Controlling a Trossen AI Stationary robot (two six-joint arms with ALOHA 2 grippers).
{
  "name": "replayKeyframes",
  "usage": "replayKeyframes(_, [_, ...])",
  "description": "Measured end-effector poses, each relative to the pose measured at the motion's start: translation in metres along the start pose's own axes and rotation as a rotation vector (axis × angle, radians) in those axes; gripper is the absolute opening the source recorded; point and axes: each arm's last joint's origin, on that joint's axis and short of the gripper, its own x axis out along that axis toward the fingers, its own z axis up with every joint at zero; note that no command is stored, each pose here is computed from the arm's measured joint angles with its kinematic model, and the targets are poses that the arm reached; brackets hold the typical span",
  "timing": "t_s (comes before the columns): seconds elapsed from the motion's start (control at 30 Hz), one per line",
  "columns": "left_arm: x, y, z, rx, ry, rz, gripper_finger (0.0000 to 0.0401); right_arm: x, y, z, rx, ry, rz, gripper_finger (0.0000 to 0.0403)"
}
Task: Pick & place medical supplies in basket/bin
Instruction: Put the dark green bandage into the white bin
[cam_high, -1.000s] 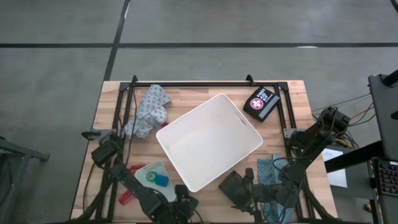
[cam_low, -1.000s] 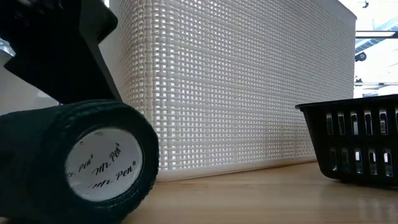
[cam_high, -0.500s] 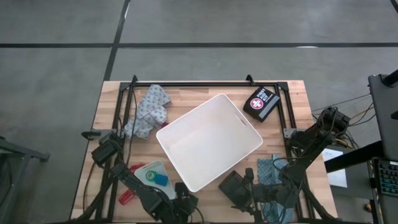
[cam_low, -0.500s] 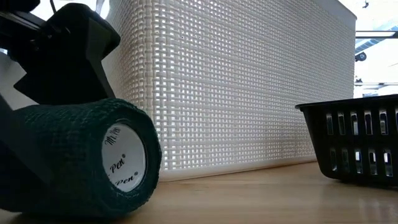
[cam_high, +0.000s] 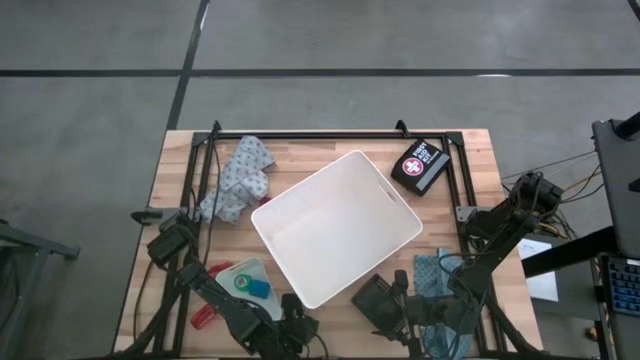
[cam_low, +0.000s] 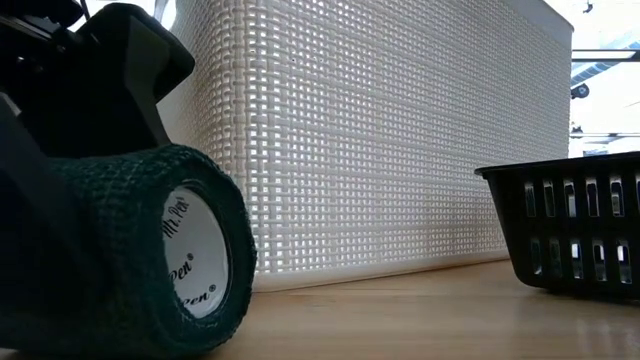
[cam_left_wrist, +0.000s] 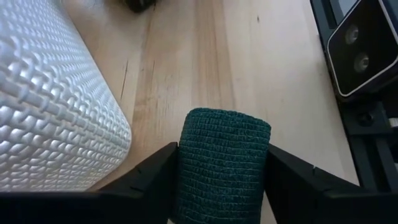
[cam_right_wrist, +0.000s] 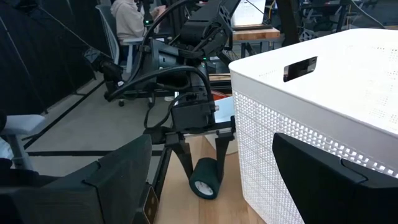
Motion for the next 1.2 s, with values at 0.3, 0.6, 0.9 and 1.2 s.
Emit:
replayKeyframes(0.3, [0.000,-0.001,0.001,-0.002,-0.002,-0.006,0.0207,0.000,0.000,0.000,0.000,0.000,0.000,0.0329])
replayKeyframes(0.6, [-0.023,-0.001,0.021,-0.007,-0.057,-0.060,0.0206,0.000,0.000,0.000,-0.001,0.000,0.000,0.0329])
replayKeyframes(0.9, [-0.047,-0.001,0.041,0.006,-0.048,-0.037,0.0206,0.000,0.000,0.000,0.000,0.000,0.000,0.0329])
replayKeyframes(1.2, [-0.085,0.000,0.051,-0.105,0.078,0.053,0.0206,0.000,0.000,0.000,0.000,0.000,0.000,0.0329])
